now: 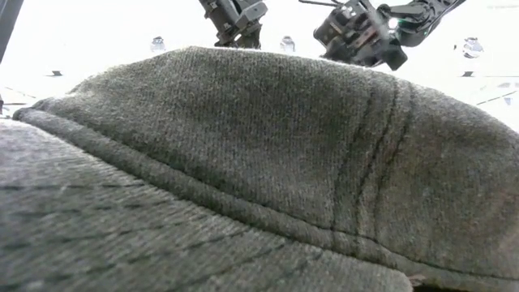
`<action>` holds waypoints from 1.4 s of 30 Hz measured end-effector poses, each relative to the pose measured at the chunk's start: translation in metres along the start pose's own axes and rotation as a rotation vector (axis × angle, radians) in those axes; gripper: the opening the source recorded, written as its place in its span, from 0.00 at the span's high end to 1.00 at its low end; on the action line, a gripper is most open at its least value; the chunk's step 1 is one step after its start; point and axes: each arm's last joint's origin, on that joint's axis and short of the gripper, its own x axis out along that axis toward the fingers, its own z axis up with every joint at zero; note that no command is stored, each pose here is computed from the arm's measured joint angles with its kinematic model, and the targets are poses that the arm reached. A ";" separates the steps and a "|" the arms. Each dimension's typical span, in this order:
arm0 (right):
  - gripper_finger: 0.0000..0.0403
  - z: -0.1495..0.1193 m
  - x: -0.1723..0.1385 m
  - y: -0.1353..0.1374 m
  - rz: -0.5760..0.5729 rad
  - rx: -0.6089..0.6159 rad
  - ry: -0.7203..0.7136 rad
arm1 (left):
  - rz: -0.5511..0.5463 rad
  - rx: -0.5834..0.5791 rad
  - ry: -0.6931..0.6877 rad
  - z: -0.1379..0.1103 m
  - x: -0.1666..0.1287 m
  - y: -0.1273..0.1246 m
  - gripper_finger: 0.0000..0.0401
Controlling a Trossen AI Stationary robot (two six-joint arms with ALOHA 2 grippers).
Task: Pick & Place hat
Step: Put the top black cap into the left transparent bin
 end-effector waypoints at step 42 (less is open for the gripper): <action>1.00 0.057 -0.016 -0.070 0.002 -0.307 -0.334 | 0.002 -0.017 -0.006 0.001 0.000 0.000 0.42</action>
